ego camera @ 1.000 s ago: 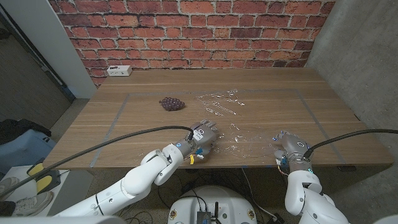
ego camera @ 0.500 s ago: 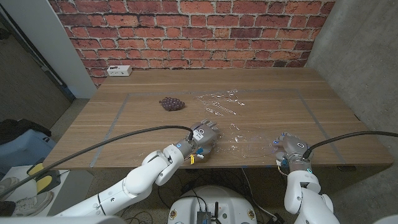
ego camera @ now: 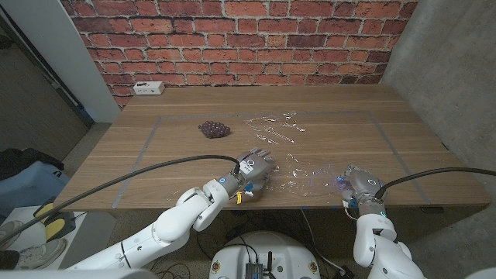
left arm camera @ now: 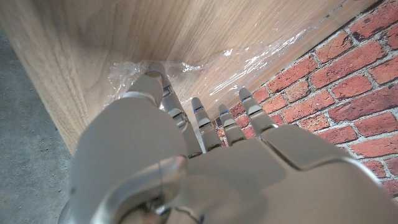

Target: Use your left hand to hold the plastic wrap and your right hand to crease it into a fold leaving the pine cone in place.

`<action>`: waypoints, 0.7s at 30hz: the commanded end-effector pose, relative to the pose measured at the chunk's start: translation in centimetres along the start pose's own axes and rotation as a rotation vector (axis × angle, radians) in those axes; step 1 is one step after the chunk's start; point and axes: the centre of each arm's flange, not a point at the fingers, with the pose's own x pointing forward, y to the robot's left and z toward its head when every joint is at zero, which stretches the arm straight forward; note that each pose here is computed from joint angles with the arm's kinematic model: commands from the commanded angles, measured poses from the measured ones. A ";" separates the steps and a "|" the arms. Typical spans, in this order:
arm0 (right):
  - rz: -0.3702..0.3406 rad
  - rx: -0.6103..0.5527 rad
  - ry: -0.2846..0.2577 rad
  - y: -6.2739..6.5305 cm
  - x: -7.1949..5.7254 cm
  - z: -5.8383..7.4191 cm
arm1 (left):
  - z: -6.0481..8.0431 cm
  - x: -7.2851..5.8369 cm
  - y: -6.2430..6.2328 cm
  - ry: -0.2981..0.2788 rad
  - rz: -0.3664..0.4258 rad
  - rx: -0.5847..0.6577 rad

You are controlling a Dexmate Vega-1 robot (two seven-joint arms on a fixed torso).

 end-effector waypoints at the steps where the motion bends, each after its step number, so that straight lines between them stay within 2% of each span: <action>1: -0.024 -0.050 0.021 1.0 1.1 -0.3 | -0.4 -0.1 0.3 0.005 0.006 -0.019; 6: -0.114 -0.038 -0.005 1.3 1.0 -0.6 | -0.4 -0.2 0.3 0.008 -0.002 -0.036; 11: -0.164 -0.010 -0.015 1.3 0.9 -0.7 | -0.4 -0.2 0.2 0.012 -0.003 -0.037; 21: -0.219 0.184 -0.030 0.7 0.9 -1.3 | -0.5 -0.6 0.2 0.028 0.022 -0.059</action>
